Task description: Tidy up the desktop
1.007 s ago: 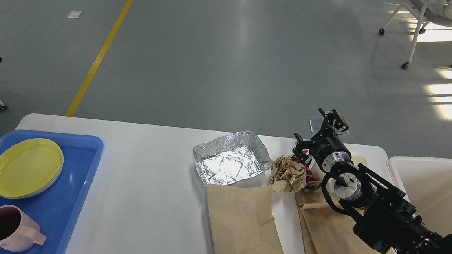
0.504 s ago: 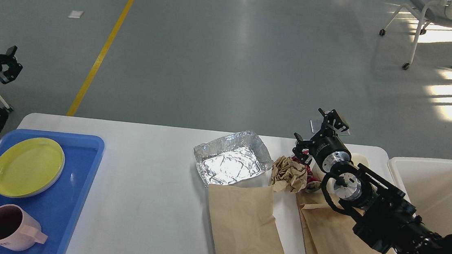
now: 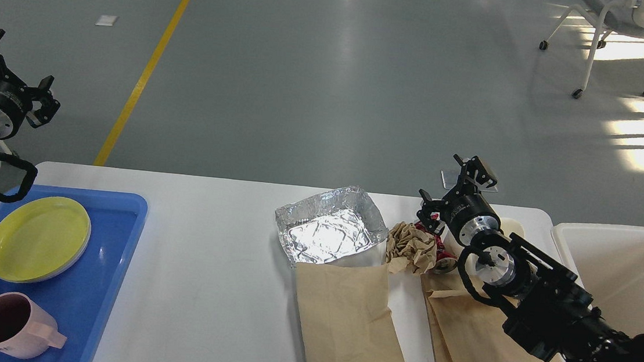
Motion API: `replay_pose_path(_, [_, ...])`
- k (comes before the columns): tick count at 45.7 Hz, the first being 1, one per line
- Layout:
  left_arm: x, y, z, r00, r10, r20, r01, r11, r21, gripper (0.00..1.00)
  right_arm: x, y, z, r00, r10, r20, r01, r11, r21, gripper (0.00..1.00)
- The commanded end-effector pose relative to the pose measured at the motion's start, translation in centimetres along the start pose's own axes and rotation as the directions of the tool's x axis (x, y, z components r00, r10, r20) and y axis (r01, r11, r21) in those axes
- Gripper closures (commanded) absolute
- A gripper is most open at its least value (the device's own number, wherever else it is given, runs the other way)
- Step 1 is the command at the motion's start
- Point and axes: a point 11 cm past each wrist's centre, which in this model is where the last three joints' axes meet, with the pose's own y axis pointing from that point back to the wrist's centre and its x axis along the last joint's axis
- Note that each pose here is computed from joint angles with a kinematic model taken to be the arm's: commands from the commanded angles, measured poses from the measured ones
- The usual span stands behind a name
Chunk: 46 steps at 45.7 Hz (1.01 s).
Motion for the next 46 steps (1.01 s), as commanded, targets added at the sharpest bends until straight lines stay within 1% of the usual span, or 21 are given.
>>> replay_pose_path(1, [-1.2,-0.1,-1.7,1.000,-0.020,-0.009,0.021,0.999,0.029,0.01,0.0,0.0,0.0,1.000,0.000,0.000,0.000,1.000,0.000,0.00])
replay_pose_path(6, [-2.2,-0.1,-3.2,0.999,-0.034,-0.029,0.036,0.998,0.049,0.01,0.0,0.0,0.0,1.000,0.000,0.000,0.000,1.000,0.000,0.00])
replay_pose_path(13, [-1.0,0.8,-5.4,1.000,-0.013,-0.022,0.015,0.996,0.091,0.01,0.0,0.0,0.0,1.000,0.000,0.000,0.000,1.000,0.000,0.00])
replay_pose_path(21, [-1.5,1.6,-8.5,0.999,-0.017,-0.034,0.021,0.990,0.143,0.01,0.0,0.0,0.0,1.000,0.000,0.000,0.000,1.000,0.000,0.00])
replay_pose_path(26, [-1.4,1.7,-8.7,0.999,-0.028,-0.035,0.033,0.988,0.149,0.01,0.0,0.0,0.0,1.000,0.000,0.000,0.000,1.000,0.000,0.00])
replay_pose_path(34, [-1.8,1.8,-8.6,0.995,-0.085,-0.051,0.091,0.985,0.147,0.01,0.0,0.0,0.0,1.000,0.000,0.000,0.000,1.000,0.000,0.00])
replay_pose_path(38, [-2.1,1.7,-8.4,0.995,-0.088,-0.055,0.095,0.986,0.140,0.01,0.0,0.0,0.0,1.000,0.000,-0.001,0.000,1.000,0.000,0.00])
replay_pose_path(46, [-3.4,2.0,-10.1,0.988,-0.125,-0.087,0.137,0.979,0.152,0.01,0.0,0.0,0.0,1.000,0.000,0.000,0.000,1.000,0.000,0.00])
